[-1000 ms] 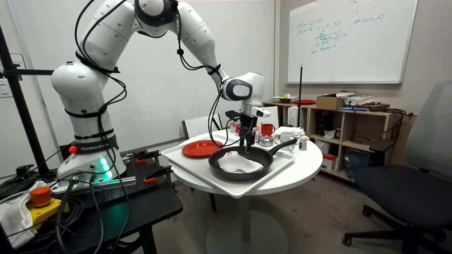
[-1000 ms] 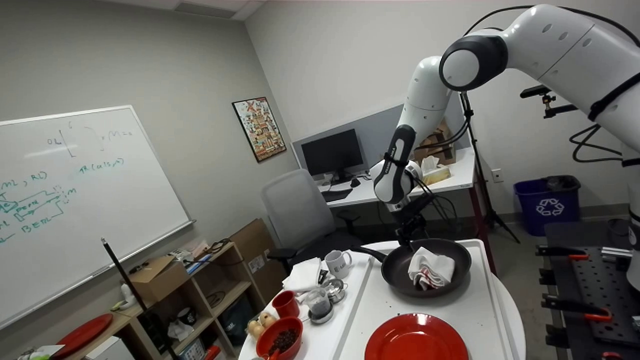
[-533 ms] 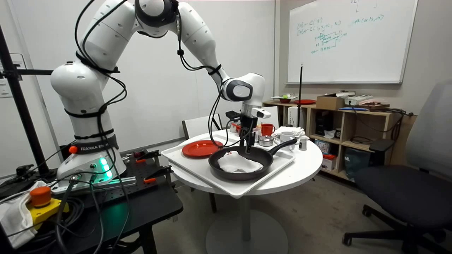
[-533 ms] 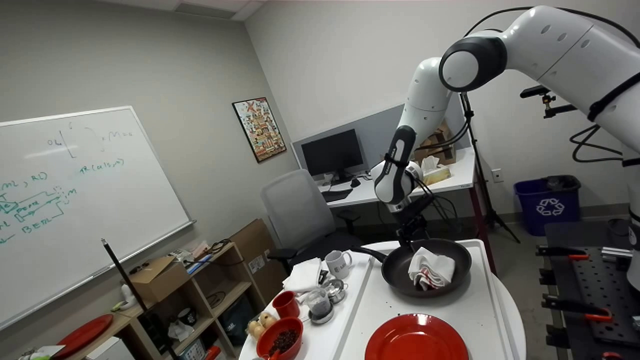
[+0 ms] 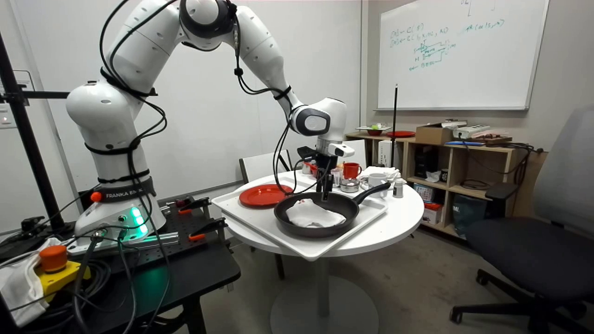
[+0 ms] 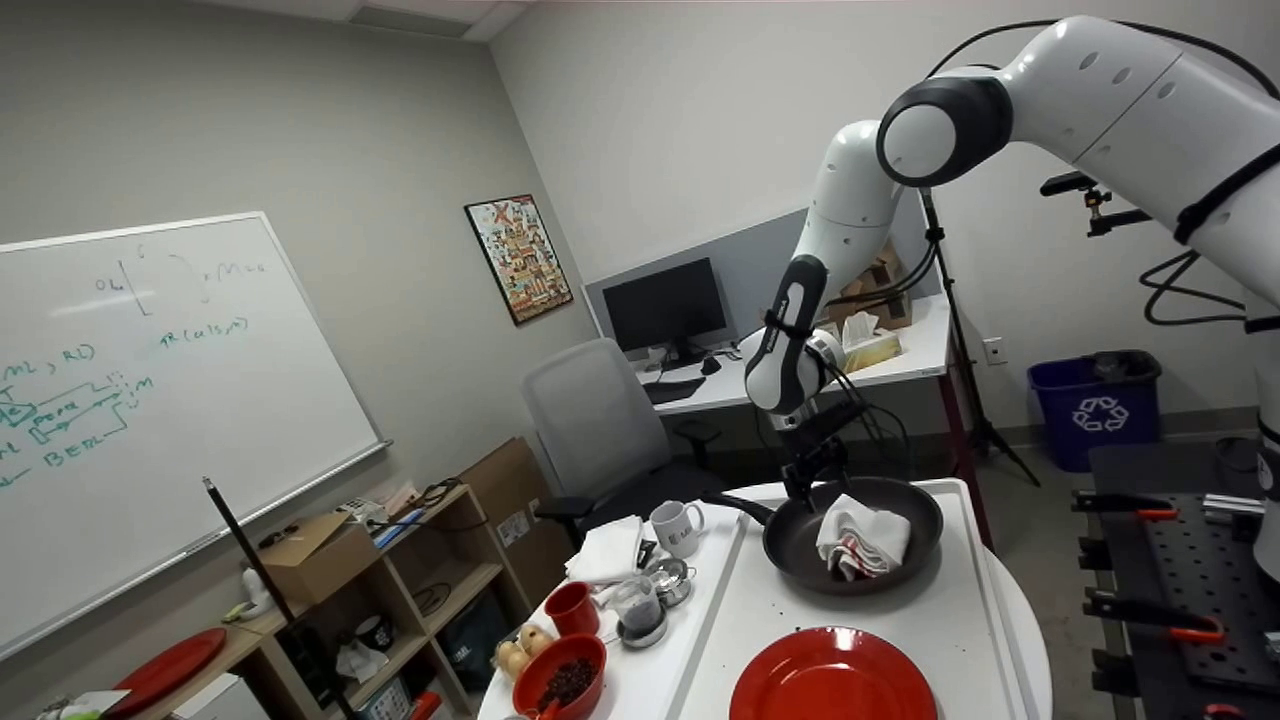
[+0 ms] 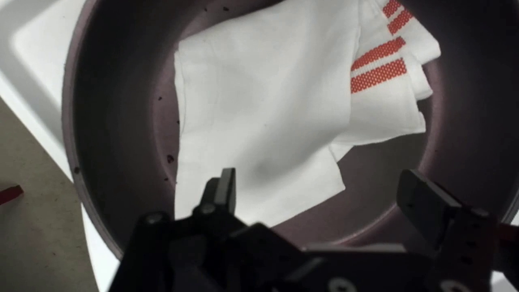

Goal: Wipe the red plate with the white cloth

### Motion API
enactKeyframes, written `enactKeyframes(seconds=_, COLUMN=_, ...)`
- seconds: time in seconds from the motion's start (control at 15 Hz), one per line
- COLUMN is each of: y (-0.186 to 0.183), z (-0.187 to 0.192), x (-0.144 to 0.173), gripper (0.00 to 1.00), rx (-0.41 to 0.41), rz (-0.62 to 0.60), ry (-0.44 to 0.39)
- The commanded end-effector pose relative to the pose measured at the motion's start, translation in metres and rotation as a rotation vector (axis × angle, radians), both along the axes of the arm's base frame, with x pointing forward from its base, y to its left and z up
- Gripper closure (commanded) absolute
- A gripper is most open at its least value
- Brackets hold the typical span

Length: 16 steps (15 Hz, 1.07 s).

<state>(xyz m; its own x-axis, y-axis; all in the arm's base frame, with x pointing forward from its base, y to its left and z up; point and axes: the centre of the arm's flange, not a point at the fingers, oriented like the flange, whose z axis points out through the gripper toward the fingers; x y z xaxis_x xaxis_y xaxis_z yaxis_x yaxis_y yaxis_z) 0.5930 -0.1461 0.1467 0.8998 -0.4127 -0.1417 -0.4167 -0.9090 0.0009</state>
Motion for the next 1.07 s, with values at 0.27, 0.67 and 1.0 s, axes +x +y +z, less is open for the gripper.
enactKeyframes(seconds=0.27, y=-0.002, z=-0.013, x=-0.021, gripper=0.00, rx=-0.004, rz=-0.175, ry=-0.030)
enactKeyframes(seconds=0.67, y=0.015, z=-0.028, x=-0.033, gripper=0.00, rx=0.001, rz=-0.198, ry=-0.023)
enactKeyframes(seconds=1.0, y=0.023, z=-0.034, x=-0.025, gripper=0.00, rx=0.010, rz=-0.261, ry=-0.058)
